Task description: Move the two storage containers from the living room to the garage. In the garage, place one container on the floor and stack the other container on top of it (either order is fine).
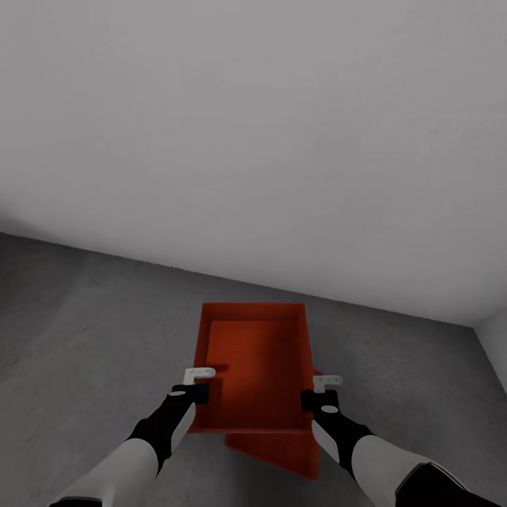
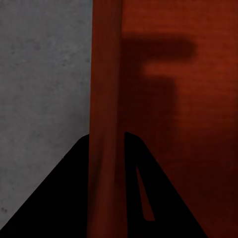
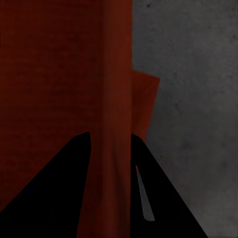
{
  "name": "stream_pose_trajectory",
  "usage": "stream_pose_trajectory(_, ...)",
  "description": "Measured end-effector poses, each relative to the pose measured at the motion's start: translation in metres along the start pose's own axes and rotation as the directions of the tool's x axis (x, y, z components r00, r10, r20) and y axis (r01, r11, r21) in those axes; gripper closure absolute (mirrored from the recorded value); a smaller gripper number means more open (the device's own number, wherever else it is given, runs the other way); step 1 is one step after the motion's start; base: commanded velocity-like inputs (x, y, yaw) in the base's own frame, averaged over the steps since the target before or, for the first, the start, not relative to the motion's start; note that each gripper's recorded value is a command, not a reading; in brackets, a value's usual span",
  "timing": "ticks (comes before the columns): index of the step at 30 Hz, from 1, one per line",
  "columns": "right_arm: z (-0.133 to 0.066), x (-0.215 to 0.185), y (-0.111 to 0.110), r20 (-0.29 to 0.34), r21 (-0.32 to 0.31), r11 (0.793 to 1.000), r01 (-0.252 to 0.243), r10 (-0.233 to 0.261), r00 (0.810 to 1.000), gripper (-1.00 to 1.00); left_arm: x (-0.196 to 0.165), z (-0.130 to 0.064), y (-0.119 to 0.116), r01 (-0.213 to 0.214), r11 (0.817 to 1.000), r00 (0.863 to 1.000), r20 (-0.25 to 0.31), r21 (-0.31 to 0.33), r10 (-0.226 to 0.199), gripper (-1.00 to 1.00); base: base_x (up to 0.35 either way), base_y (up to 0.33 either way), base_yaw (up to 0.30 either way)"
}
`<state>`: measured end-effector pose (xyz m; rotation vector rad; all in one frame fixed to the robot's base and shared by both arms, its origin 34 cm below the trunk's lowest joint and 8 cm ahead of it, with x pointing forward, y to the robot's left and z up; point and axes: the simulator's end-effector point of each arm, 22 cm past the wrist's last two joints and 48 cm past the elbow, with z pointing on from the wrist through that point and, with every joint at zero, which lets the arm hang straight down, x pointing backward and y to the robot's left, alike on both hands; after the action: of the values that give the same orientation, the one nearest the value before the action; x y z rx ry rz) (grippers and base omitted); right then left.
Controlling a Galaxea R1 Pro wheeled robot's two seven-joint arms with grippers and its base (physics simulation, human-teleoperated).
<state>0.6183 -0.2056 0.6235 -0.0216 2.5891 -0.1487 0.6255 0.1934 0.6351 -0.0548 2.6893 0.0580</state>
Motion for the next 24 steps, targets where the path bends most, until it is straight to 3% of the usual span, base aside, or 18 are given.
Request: stream_pose_trajectory(24,0.0,0.0002,-0.0002,-0.001,0.001,1.0,0.0,0.0,1.0,1.0,0.0001,-0.0001,-0.0001,-0.002,1.0,1.0,-0.001,-0.001,0.002,1.0,0.0,0.0,-0.136)
